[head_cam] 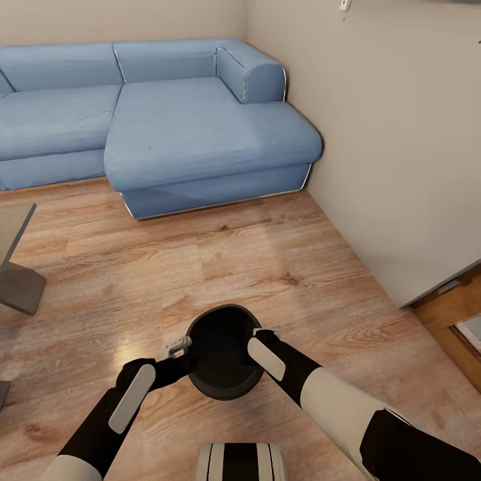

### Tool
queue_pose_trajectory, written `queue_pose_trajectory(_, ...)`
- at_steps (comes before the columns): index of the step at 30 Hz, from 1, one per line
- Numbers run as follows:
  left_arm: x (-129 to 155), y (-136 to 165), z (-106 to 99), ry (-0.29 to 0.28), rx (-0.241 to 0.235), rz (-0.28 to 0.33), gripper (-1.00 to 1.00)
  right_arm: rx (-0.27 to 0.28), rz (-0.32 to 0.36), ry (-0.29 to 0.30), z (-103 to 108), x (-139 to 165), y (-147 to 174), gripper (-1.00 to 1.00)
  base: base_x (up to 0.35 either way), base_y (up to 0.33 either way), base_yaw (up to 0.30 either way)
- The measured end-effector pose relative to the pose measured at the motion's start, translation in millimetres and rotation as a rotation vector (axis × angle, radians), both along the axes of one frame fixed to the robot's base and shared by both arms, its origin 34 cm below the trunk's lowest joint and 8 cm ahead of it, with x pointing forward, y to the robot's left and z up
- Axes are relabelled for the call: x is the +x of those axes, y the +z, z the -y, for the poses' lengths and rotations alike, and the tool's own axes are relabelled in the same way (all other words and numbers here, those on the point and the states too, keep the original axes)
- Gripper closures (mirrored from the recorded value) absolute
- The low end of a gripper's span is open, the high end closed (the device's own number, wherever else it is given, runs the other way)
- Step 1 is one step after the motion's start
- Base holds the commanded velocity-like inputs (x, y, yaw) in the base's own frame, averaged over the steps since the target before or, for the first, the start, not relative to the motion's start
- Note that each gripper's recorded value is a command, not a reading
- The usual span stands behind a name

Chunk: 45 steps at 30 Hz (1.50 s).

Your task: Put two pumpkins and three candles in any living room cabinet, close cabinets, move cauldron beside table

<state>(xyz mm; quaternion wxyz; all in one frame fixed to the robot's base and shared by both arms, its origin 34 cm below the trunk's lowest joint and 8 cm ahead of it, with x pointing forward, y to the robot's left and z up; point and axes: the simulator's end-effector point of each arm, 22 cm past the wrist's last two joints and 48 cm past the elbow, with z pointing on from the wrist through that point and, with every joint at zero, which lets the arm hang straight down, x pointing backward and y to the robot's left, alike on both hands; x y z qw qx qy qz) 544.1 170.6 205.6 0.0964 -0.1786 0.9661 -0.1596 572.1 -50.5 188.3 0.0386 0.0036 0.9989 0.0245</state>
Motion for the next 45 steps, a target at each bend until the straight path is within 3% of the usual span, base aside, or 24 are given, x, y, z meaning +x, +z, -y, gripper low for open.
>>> queue_pose_trajectory(8,4.8,6.5,-9.0,-0.012,0.029,0.017,1.00,0.012,0.007,-0.015,2.5,0.6,1.4,1.00,0.000,0.000,0.000)
queue_pose_trajectory(10,8.5,12.2,-5.3,0.002,0.006,0.027,1.00,-0.013,0.023,0.013,7.7,4.5,5.4,1.00,0.000,0.000,0.000)
queue_pose_trajectory(45,44.0,84.5,-5.6,0.007,0.001,0.168,1.00,-0.015,0.161,0.018,7.5,42.4,81.2,1.00,0.000,0.000,0.000)
